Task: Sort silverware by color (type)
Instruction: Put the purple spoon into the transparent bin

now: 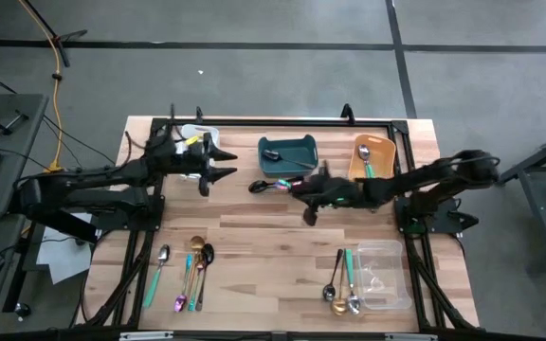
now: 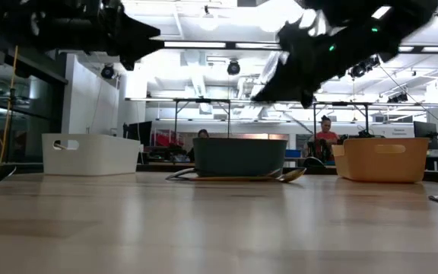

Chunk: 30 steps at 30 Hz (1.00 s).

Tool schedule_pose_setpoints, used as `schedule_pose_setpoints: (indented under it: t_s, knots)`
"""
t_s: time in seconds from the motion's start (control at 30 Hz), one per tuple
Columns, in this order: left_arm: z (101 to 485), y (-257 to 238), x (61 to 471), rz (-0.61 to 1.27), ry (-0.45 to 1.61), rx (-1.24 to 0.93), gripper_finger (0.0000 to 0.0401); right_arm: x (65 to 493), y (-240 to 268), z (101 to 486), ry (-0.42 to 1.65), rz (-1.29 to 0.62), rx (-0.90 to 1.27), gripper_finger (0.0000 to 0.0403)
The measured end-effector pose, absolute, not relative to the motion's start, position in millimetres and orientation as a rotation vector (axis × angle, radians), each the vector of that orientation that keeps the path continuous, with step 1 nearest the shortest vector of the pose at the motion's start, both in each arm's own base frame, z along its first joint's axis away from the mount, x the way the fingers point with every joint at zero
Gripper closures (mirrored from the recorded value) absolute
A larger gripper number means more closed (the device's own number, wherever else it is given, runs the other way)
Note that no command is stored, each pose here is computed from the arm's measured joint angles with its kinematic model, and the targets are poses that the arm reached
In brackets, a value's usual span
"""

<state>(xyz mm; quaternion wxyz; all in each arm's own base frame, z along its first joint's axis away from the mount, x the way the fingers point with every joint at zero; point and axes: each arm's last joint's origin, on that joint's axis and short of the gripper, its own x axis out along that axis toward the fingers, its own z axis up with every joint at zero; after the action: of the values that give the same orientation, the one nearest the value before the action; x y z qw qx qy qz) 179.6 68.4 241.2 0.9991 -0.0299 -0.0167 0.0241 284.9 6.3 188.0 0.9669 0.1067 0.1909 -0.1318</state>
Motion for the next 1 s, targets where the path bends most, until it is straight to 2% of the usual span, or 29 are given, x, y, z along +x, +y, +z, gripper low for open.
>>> schedule_pose_setpoints:
  t_s: [0.1, 0.2, 0.4, 0.57, 0.77, 0.9, 1.0]
  knots:
    - [229, 66, 174, 0.036, -0.175, -0.030, 0.0222, 273, 6, 191, 0.176, -0.227, 0.196, 0.0398]
    - [219, 61, 169, 0.007, -0.229, -0.054, 0.0222, 270, 4, 202, 0.008, -0.185, 0.136, 0.0398]
    - [215, 46, 173, -0.087, -0.207, -0.136, 0.0237, 279, -2, 227, -0.115, -0.088, 0.006, 0.0398]
    - [214, 36, 176, -0.128, -0.200, -0.094, 0.0251, 282, -2, 231, -0.110, -0.064, -0.054, 0.0398]
    - [210, 33, 178, -0.103, -0.164, -0.124, 0.0254, 282, -2, 231, -0.114, -0.065, -0.011, 0.0398]
    - [209, 33, 178, -0.094, -0.154, -0.143, 0.0254, 282, -2, 231, -0.113, -0.063, 0.036, 0.0398]
    - [207, 33, 178, -0.103, -0.125, -0.139, 0.0252, 283, -2, 229, -0.074, -0.057, 0.150, 0.0398]
